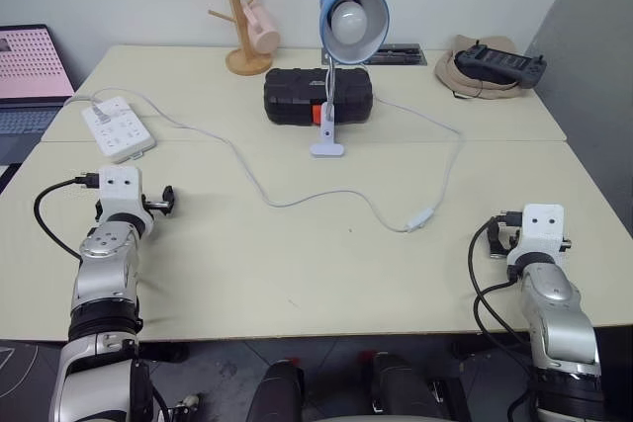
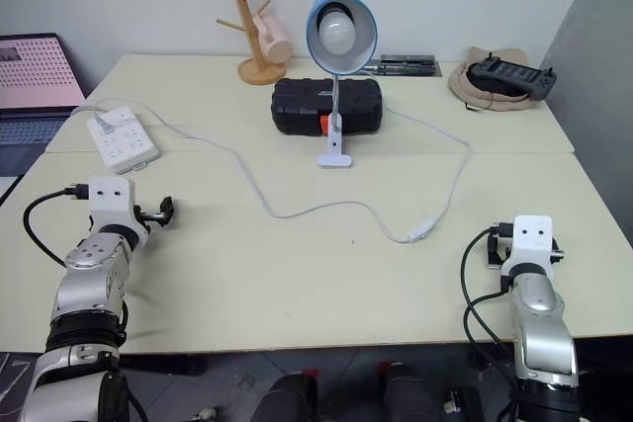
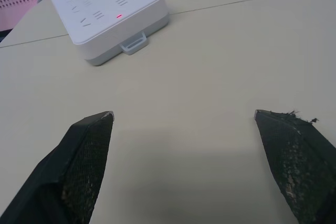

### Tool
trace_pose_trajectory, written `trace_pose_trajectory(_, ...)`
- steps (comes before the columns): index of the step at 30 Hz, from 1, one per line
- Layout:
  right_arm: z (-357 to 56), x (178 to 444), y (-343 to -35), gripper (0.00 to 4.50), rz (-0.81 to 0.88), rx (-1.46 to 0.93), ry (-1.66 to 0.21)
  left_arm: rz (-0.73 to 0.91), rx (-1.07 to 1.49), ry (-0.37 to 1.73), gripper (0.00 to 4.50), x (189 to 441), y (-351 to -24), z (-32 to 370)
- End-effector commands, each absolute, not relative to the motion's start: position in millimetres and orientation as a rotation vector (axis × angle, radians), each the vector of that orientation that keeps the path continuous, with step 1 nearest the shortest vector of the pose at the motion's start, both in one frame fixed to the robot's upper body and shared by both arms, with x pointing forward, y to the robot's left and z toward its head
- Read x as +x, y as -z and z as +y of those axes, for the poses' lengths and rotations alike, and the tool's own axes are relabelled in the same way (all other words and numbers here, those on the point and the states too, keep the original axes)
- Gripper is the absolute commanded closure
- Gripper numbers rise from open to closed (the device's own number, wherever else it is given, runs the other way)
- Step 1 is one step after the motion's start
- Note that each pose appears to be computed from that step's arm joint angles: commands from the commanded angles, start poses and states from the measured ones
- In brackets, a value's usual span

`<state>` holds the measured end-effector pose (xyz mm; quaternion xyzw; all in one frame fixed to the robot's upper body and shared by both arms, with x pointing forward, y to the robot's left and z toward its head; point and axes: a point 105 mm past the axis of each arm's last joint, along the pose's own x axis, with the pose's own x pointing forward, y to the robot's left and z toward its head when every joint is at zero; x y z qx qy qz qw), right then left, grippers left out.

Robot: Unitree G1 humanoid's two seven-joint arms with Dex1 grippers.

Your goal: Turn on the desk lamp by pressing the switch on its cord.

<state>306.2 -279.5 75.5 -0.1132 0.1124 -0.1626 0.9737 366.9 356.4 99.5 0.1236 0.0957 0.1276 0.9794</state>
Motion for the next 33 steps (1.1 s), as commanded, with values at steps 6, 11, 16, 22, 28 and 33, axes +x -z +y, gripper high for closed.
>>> trace_pose_trajectory(6,-289.4,302.0,-87.1,0.03,0.187,-0.254,0.349,0.12,0.263,-0.256,0.0,371.2,-125.0,359.1)
trace_pose_trajectory(11,-291.1,299.5,-104.1,0.03,0.158,-0.235,0.285,0.075,0.246,-0.171,0.0,376.6,-145.6,350.5)
trace_pose_trajectory(16,-281.5,299.8,-124.4,0.03,0.122,-0.248,0.092,0.037,0.274,-0.047,0.0,387.6,-173.3,334.7)
trace_pose_trajectory(22,-245.5,294.4,-148.2,0.03,0.095,-0.209,-0.227,0.015,0.341,0.202,0.0,396.9,-197.6,291.9)
trace_pose_trajectory(28,-206.4,284.6,-152.5,0.03,0.196,-0.394,-0.717,0.02,0.372,0.623,0.0,384.9,-196.3,199.6)
trace_pose_trajectory(33,-198.0,297.5,-155.7,0.03,0.203,-0.457,-0.862,0.036,0.356,0.771,0.0,366.5,-186.9,164.3)
